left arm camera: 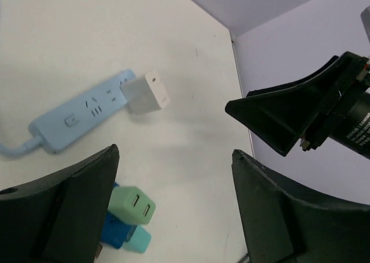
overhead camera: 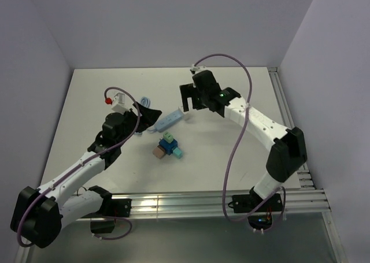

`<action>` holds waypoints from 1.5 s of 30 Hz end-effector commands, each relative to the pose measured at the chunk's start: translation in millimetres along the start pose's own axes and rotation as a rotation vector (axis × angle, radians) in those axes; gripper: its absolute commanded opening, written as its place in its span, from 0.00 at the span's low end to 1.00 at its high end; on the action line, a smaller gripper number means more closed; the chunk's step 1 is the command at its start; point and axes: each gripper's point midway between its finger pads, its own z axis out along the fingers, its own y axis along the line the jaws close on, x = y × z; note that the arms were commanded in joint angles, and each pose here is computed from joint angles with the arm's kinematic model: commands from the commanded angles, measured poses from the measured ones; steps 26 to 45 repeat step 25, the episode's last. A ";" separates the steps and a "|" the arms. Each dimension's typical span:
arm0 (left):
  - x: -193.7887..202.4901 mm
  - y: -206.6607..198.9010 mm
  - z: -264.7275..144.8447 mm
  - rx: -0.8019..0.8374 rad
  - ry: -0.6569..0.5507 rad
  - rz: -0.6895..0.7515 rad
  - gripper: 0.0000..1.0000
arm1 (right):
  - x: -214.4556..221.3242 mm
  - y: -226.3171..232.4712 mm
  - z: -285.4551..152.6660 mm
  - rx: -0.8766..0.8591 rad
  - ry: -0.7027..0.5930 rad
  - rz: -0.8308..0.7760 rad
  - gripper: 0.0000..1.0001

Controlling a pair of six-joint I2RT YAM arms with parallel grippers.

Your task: Insert the plug

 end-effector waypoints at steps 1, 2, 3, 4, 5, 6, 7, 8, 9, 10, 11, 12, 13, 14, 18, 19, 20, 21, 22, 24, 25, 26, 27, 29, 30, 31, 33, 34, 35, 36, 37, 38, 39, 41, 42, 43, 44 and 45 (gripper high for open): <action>12.1 -10.0 -14.6 0.069 0.050 -0.048 0.85 | -2.4 -10.9 -15.8 -0.026 -0.121 0.143 1.00; 11.8 -16.4 -19.6 0.102 0.054 -0.049 0.85 | -7.1 -8.8 -21.8 -0.068 -0.166 0.167 1.00; 14.6 -18.3 -22.5 0.117 0.066 -0.057 0.86 | 2.7 -18.2 -32.4 -0.072 -0.184 0.205 1.00; 19.2 -15.3 -25.2 0.121 0.077 -0.065 0.87 | 4.7 -21.0 -37.5 -0.080 -0.204 0.225 1.00; 19.3 -22.9 -30.6 0.166 0.082 -0.067 0.88 | 9.7 -24.8 -45.8 -0.093 -0.234 0.254 1.00; 22.6 -24.1 -32.9 0.180 0.094 -0.084 0.88 | 12.5 -27.5 -49.3 -0.104 -0.242 0.267 1.00; 28.6 -18.2 -34.9 0.181 0.105 -0.097 0.89 | 16.6 -30.3 -52.5 -0.103 -0.248 0.277 1.00; 31.7 -18.7 -37.8 0.198 0.113 -0.113 0.92 | 19.3 -30.7 -54.3 -0.109 -0.261 0.289 1.00; 29.8 -28.0 -41.3 0.257 0.113 -0.148 0.92 | 32.9 -33.2 -56.5 -0.112 -0.253 0.305 1.00; 41.1 -18.2 -43.6 0.259 0.140 -0.172 0.92 | 39.6 -32.8 -57.5 -0.120 -0.250 0.308 1.00; 39.2 -25.3 -46.4 0.320 0.139 -0.185 0.93 | 54.0 -35.6 -56.6 -0.119 -0.245 0.325 1.00; 42.9 -24.6 -47.9 0.333 0.159 -0.232 0.92 | 61.3 -37.0 -56.3 -0.119 -0.245 0.334 1.00; 51.6 -16.2 -49.7 0.331 0.181 -0.257 0.92 | 69.9 -37.3 -55.2 -0.126 -0.239 0.341 1.00; 54.4 -12.6 -48.8 0.333 0.196 -0.303 0.92 | 84.1 -37.1 -53.8 -0.143 -0.240 0.352 1.00; 62.2 -14.8 -62.4 0.437 0.219 -0.360 0.92 | 118.4 -23.2 -52.6 -0.265 -0.245 0.415 1.00; 62.5 -17.4 -68.2 0.475 0.212 -0.355 0.93 | 115.0 -14.0 -56.9 -0.336 -0.279 0.423 1.00; 61.4 -19.6 -71.2 0.494 0.208 -0.355 0.92 | 131.7 -12.4 -55.7 -0.359 -0.265 0.447 1.00; 60.0 -21.9 -74.6 0.515 0.200 -0.354 0.93 | 136.4 -8.6 -57.4 -0.392 -0.270 0.449 1.00; 58.7 -25.5 -80.3 0.543 0.192 -0.347 0.93 | 132.9 -3.1 -62.4 -0.443 -0.308 0.447 1.00; 54.8 -32.4 -87.9 0.586 0.174 -0.326 0.92 | 144.8 -4.8 -65.3 -0.461 -0.327 0.464 1.00; 50.8 -39.3 -96.7 0.627 0.155 -0.308 0.93 | 142.5 -4.9 -73.4 -0.491 -0.386 0.453 1.00; 50.8 -39.3 -96.7 0.627 0.155 -0.308 0.93 | 142.5 -4.9 -73.4 -0.491 -0.386 0.453 1.00; 50.8 -39.3 -96.7 0.627 0.155 -0.308 0.93 | 142.5 -4.9 -73.4 -0.491 -0.386 0.453 1.00; 50.8 -39.3 -96.7 0.627 0.155 -0.308 0.93 | 142.5 -4.9 -73.4 -0.491 -0.386 0.453 1.00; 50.8 -39.3 -96.7 0.627 0.155 -0.308 0.93 | 142.5 -4.9 -73.4 -0.491 -0.386 0.453 1.00; 50.8 -39.3 -96.7 0.627 0.155 -0.308 0.93 | 142.5 -4.9 -73.4 -0.491 -0.386 0.453 1.00; 50.8 -39.3 -96.7 0.627 0.155 -0.308 0.93 | 142.5 -4.9 -73.4 -0.491 -0.386 0.453 1.00; 50.8 -39.3 -96.7 0.627 0.155 -0.308 0.93 | 142.5 -4.9 -73.4 -0.491 -0.386 0.453 1.00; 50.8 -39.3 -96.7 0.627 0.155 -0.308 0.93 | 142.5 -4.9 -73.4 -0.491 -0.386 0.453 1.00; 50.8 -39.3 -96.7 0.627 0.155 -0.308 0.93 | 142.5 -4.9 -73.4 -0.491 -0.386 0.453 1.00; 50.8 -39.3 -96.7 0.627 0.155 -0.308 0.93 | 142.5 -4.9 -73.4 -0.491 -0.386 0.453 1.00; 50.8 -39.3 -96.7 0.627 0.155 -0.308 0.93 | 142.5 -4.9 -73.4 -0.491 -0.386 0.453 1.00; 50.8 -39.3 -96.7 0.627 0.155 -0.308 0.93 | 142.5 -4.9 -73.4 -0.491 -0.386 0.453 1.00; 50.8 -39.3 -96.7 0.627 0.155 -0.308 0.93 | 142.5 -4.9 -73.4 -0.491 -0.386 0.453 1.00; 50.8 -39.3 -96.7 0.627 0.155 -0.308 0.93 | 142.5 -4.9 -73.4 -0.491 -0.386 0.453 1.00; 50.8 -39.3 -96.7 0.627 0.155 -0.308 0.93 | 142.5 -4.9 -73.4 -0.491 -0.386 0.453 1.00; 50.8 -39.3 -96.7 0.627 0.155 -0.308 0.93 | 142.5 -4.9 -73.4 -0.491 -0.386 0.453 1.00; 50.8 -39.3 -96.7 0.627 0.155 -0.308 0.93 | 142.5 -4.9 -73.4 -0.491 -0.386 0.453 1.00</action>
